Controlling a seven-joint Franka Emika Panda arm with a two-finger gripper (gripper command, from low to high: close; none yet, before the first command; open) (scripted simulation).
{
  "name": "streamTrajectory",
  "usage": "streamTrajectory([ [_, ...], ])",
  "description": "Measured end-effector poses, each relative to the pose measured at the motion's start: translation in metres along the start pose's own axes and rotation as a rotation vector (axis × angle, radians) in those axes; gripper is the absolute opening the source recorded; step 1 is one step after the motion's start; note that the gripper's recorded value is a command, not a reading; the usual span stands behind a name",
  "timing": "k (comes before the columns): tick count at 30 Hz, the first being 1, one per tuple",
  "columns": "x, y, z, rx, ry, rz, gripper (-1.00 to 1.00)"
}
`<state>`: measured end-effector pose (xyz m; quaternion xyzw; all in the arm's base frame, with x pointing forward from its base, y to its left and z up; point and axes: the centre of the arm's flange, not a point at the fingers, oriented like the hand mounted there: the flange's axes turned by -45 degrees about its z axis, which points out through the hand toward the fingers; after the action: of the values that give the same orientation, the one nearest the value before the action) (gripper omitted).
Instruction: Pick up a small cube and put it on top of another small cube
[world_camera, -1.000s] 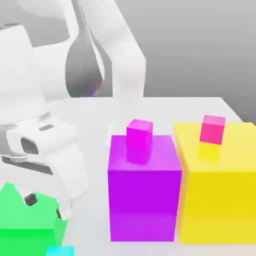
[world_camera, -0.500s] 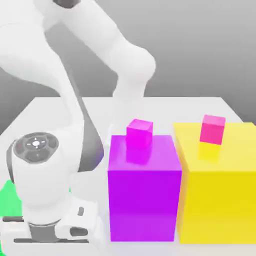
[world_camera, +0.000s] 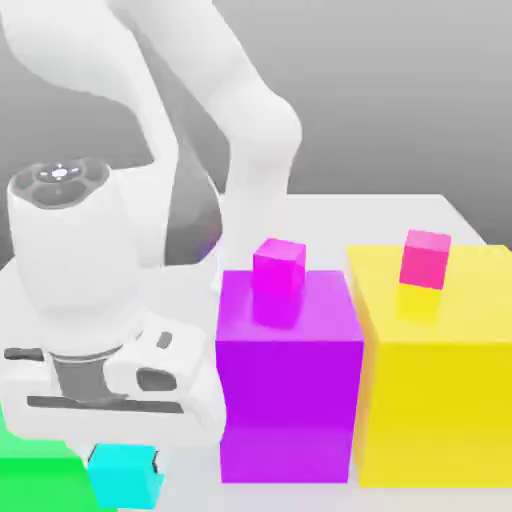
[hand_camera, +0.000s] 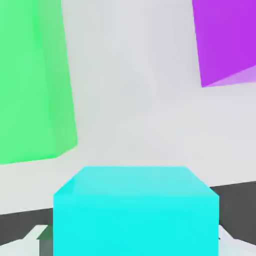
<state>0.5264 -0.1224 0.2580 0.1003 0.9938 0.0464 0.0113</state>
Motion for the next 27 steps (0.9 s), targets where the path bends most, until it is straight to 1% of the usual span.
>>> streamTrajectory([
  [7,0.021,0.022,-0.06,-0.071,-0.01,0.186,-1.0],
  [14,0.051,0.043,-0.116,-0.109,-0.013,0.359,-1.0],
  [21,0.088,0.064,-0.162,-0.111,-0.013,0.526,-1.0],
  [27,0.123,0.084,-0.19,-0.083,-0.014,0.671,-1.0],
])
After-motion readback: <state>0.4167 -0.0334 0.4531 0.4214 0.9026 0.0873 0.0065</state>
